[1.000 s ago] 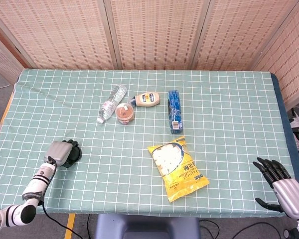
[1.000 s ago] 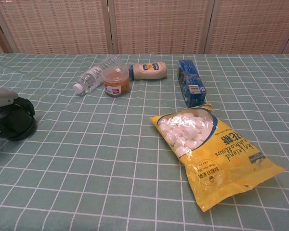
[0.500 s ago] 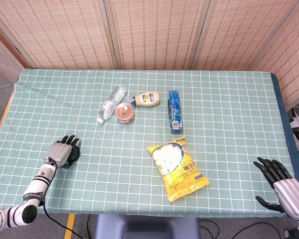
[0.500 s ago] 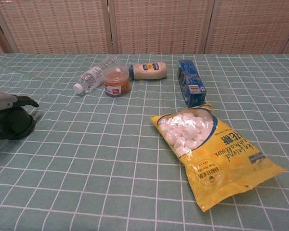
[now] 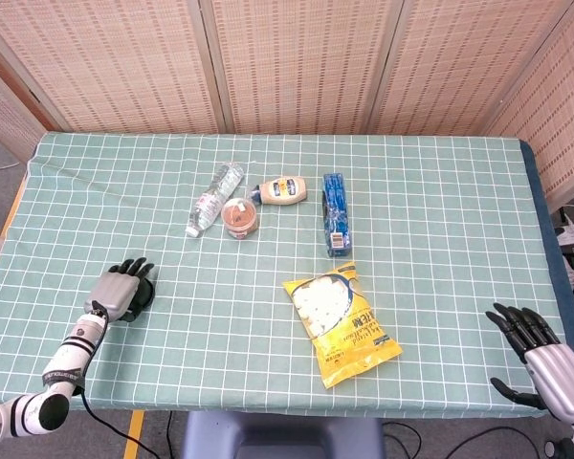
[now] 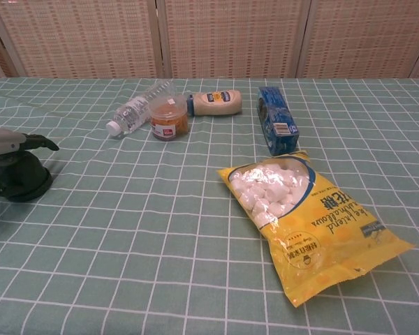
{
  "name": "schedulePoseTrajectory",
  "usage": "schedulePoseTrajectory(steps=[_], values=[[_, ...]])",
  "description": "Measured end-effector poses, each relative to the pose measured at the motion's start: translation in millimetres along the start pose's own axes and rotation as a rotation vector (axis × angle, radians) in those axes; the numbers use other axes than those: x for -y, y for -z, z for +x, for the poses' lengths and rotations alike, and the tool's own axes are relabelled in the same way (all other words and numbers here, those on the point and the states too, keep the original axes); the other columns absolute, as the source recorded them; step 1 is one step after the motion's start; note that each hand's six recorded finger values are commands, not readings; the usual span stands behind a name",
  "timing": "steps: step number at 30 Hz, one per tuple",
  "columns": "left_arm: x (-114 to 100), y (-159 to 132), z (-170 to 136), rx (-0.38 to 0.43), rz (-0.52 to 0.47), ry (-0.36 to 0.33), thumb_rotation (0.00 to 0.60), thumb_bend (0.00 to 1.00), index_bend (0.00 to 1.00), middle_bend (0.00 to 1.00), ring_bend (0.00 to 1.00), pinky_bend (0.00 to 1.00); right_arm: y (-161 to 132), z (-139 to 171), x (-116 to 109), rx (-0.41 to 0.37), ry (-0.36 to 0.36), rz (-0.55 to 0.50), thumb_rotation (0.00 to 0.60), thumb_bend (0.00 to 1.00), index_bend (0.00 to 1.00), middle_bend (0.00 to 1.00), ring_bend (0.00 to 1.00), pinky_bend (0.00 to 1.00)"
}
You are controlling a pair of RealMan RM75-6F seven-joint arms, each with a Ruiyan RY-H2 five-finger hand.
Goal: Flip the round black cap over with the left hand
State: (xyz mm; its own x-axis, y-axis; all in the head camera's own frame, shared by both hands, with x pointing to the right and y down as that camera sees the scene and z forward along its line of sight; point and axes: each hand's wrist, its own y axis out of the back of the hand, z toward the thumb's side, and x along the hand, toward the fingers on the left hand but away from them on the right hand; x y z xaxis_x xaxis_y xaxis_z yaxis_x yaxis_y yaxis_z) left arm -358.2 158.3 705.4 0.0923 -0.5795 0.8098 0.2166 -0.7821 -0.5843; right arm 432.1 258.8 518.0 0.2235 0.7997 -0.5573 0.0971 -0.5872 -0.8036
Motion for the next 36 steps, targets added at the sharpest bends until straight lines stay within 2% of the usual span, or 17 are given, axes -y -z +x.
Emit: schedulePoseTrajectory(steps=[8,14,19,26,36], values=[[-13.4,-4.2,-13.6,0.024,0.007,-0.044,0.600,0.39,0.00,0.00,0.00,0.16,-1.2,0.5,1.2,-0.008,-0.006,-0.004,0.600,0.17,0.00,0.00,0.00,0.00],[-14.5,1.6,-22.3,0.005,0.069,-0.060,0.600,0.39,0.01,0.02,0.00,0.19,-2.8,2.3,0.8,-0.016,-0.013,-0.009,0.600,0.17,0.00,0.00,0.00,0.00],[-8.7,5.9,-18.9,-0.010,0.088,-0.054,0.600,0.38,0.10,0.11,0.04,0.20,-3.1,3.7,-0.5,-0.017,-0.013,-0.011,0.600,0.17,0.00,0.00,0.00,0.00],[-11.3,5.6,-16.7,-0.009,0.118,-0.093,0.600,0.38,0.24,0.25,0.20,0.29,-3.0,3.2,1.1,-0.017,-0.023,-0.009,0.600,0.17,0.00,0.00,0.00,0.00],[-10.7,7.7,-14.0,-0.010,0.114,-0.104,0.600,0.38,0.35,0.33,0.25,0.32,-3.0,3.4,0.5,-0.014,-0.022,-0.008,0.600,0.17,0.00,0.00,0.00,0.00]])
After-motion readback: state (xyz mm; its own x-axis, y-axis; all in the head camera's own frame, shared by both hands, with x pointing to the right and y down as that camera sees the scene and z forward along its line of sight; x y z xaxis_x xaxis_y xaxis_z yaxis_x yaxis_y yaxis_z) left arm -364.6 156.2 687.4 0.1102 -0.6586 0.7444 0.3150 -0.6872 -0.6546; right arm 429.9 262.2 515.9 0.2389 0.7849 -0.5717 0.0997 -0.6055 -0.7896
